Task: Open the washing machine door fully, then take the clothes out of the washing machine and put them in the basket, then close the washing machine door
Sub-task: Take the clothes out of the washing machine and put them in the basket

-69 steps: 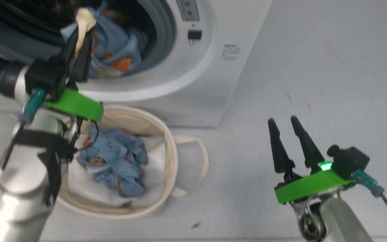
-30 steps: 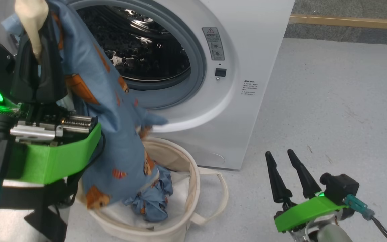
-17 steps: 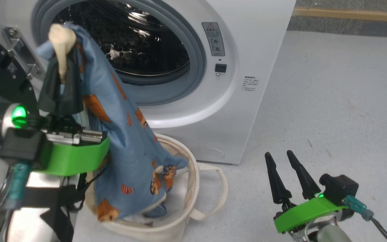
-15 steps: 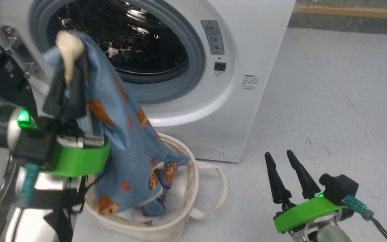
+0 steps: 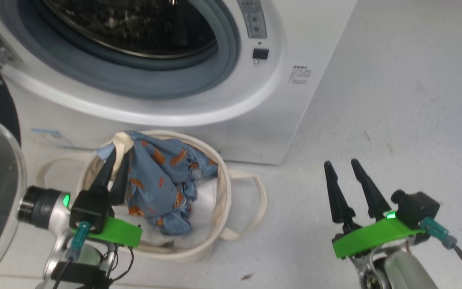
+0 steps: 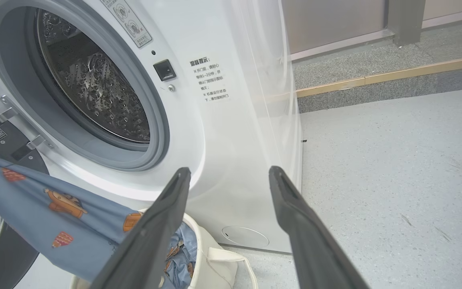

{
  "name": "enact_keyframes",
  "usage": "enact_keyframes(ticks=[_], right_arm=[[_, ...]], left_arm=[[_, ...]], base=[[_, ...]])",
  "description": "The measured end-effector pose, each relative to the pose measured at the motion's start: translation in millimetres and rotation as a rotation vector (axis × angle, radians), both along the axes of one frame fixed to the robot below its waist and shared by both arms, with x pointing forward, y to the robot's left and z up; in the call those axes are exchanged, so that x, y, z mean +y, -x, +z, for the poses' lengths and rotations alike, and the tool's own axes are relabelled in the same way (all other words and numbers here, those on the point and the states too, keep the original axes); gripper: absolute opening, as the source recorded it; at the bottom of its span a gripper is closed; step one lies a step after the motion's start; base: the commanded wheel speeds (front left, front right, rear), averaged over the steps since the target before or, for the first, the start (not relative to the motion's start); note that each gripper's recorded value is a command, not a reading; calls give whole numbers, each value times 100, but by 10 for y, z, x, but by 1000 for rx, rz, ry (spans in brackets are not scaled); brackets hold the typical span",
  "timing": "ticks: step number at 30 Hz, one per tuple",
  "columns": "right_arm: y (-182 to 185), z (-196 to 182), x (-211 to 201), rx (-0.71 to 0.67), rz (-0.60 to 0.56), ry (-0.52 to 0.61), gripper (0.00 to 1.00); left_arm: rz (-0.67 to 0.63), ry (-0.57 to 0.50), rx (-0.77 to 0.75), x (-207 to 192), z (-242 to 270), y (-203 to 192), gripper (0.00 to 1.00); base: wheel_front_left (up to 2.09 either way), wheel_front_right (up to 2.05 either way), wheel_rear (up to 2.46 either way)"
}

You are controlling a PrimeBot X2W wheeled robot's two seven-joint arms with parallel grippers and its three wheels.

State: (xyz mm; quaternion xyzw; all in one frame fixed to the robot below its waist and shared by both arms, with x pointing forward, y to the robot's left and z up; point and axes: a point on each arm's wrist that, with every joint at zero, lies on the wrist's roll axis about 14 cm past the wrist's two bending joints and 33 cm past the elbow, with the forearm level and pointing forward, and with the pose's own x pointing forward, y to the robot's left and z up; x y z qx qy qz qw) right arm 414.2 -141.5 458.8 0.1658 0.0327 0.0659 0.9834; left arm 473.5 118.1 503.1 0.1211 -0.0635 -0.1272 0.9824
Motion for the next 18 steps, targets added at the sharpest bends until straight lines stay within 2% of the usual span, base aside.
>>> enact_keyframes(ticks=[9,18], right_arm=[[-261,-191,-21,29,-1,7,100],[-340,-382,-147,71,-29,24,100]], left_arm=[[-55,-23,195,-161,-753,-245,0],[-129,-60,413,-349,-1548,-214,0]], base=[[0,0,0],[0,0,0]])
